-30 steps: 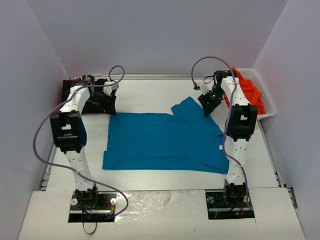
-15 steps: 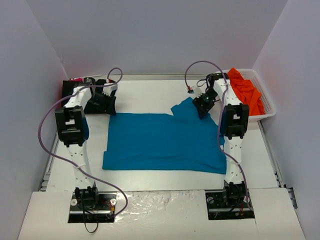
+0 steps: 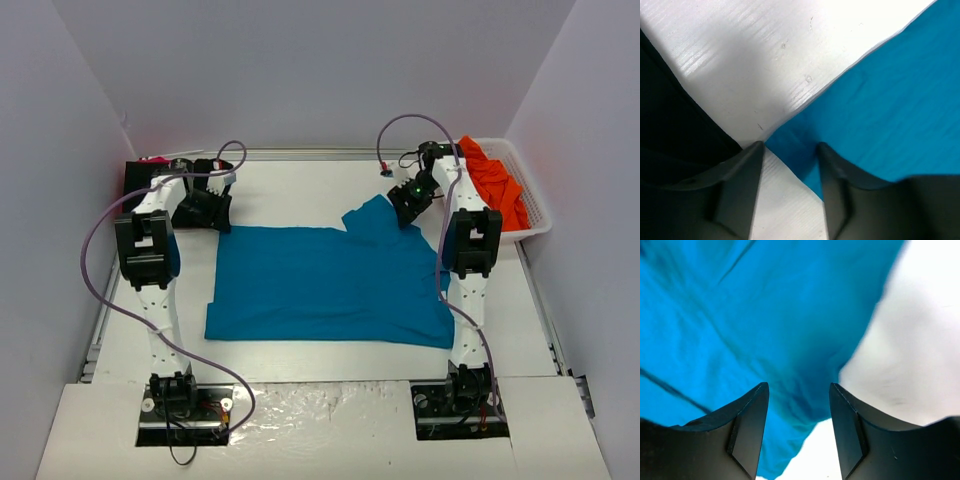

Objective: Fold and stack the t-shirts
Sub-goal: Grap the side of the flattened tshirt furthest away from the robot with both arms

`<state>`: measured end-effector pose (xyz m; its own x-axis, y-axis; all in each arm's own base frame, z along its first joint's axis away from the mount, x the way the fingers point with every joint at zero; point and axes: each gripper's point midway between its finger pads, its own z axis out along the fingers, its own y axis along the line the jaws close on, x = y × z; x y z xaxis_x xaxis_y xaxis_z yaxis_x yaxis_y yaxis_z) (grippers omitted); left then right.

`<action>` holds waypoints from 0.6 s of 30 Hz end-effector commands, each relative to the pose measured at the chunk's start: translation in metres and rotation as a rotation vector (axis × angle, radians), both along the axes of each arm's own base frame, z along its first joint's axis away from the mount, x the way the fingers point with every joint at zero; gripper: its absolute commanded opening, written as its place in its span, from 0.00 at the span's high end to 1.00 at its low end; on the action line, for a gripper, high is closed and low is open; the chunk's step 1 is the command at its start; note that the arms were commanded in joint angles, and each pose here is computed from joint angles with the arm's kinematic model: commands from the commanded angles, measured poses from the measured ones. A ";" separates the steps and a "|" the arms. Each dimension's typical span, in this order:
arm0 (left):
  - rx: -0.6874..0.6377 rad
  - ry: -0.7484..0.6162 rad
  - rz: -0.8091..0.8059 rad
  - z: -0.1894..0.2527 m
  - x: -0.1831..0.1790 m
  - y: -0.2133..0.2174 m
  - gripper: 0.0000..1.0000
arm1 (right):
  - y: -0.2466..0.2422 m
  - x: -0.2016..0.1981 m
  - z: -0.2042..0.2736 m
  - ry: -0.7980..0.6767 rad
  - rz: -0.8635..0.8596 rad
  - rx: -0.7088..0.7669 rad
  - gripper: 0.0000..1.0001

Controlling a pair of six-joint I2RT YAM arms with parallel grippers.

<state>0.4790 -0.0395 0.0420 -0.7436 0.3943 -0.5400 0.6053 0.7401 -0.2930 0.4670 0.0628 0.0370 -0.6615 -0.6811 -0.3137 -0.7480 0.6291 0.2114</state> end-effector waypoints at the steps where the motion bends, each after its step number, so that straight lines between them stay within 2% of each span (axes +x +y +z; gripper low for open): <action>1: 0.016 0.011 -0.002 -0.005 0.002 0.002 0.58 | 0.004 0.029 0.023 -0.103 -0.086 0.062 0.52; 3: 0.006 0.023 -0.003 -0.007 0.001 0.000 0.72 | 0.003 0.044 0.025 -0.143 -0.138 0.080 0.52; 4: -0.001 0.031 -0.003 -0.007 -0.001 0.000 0.86 | 0.003 0.056 0.026 -0.182 -0.157 0.088 0.52; 5: -0.007 0.035 -0.010 -0.007 -0.002 -0.001 0.96 | 0.004 0.060 0.026 -0.184 -0.183 0.109 0.52; 11: -0.038 0.056 -0.011 -0.006 -0.006 -0.007 0.98 | 0.018 0.079 0.013 -0.186 -0.227 0.192 0.49; 18: -0.013 0.051 -0.017 0.000 -0.008 -0.008 0.98 | 0.040 0.090 -0.005 -0.165 -0.224 0.319 0.48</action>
<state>0.4782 -0.0439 0.0354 -0.7557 0.3834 -0.5309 0.6005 0.7291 -0.3282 0.5506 0.0832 0.0217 -0.7125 -0.4370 -0.5490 -0.6344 0.7355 0.2378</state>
